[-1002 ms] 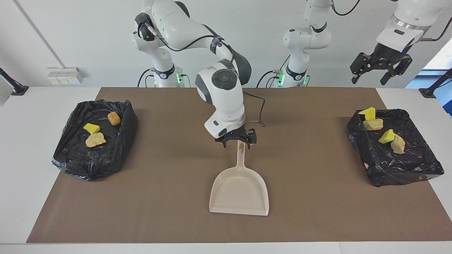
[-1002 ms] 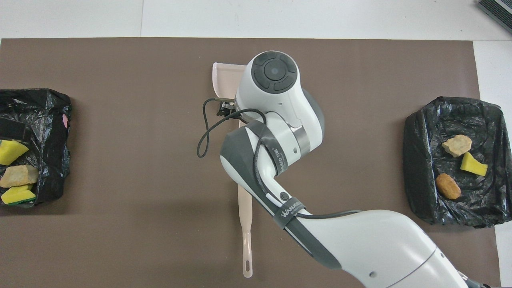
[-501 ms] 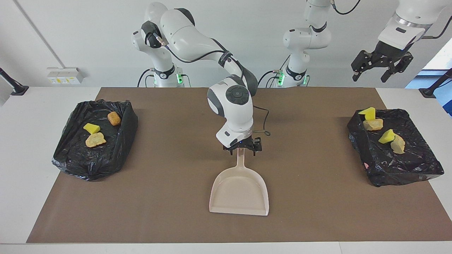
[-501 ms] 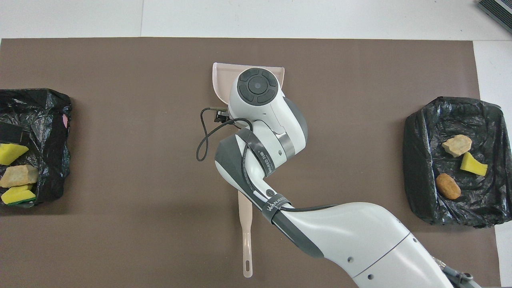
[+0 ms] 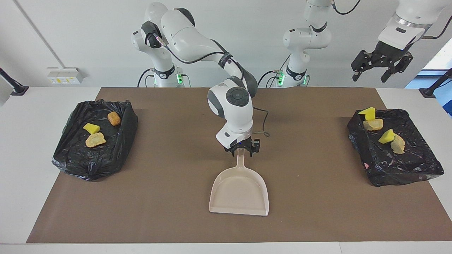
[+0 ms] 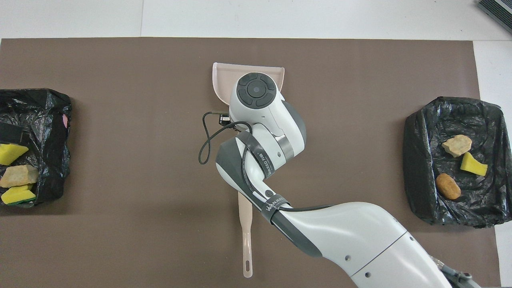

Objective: Sweep and dump trash in bin

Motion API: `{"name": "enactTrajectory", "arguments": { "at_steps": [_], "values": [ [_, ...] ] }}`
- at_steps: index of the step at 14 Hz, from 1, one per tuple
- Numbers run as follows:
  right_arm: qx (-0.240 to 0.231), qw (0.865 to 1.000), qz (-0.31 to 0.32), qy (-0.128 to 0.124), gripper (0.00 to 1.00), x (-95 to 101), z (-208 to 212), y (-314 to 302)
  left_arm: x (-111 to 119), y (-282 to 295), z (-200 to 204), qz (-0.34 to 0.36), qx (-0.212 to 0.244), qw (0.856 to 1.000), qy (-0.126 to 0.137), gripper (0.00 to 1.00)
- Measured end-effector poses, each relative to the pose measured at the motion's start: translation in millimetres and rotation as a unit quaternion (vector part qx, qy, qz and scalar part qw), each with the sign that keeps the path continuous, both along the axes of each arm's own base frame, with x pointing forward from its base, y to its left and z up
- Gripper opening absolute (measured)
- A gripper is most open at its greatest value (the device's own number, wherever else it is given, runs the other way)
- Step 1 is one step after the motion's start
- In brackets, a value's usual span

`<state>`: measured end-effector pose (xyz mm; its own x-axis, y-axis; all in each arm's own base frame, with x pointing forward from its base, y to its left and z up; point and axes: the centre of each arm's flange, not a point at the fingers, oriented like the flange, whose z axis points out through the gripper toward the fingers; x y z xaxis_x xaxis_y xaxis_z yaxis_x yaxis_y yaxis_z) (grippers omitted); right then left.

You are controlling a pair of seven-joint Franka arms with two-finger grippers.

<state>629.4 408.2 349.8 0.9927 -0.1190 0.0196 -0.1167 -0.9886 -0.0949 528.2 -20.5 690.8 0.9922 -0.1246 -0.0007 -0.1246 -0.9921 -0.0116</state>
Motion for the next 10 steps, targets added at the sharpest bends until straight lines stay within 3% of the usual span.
{"name": "enactTrajectory", "arguments": {
  "at_steps": [6, 10],
  "values": [
    [-0.007, 1.000, -0.001, -0.004, 0.31, 1.9, 11, -7, 0, 0, 0, 0.000, 0.000, 1.000, 0.000, 1.00],
    [-0.011, 1.000, 0.000, -0.004, 0.31, -4.9, 51, -14, 0, 1, 0, 0.000, 0.000, 1.000, 0.000, 1.00]
  ]
}}
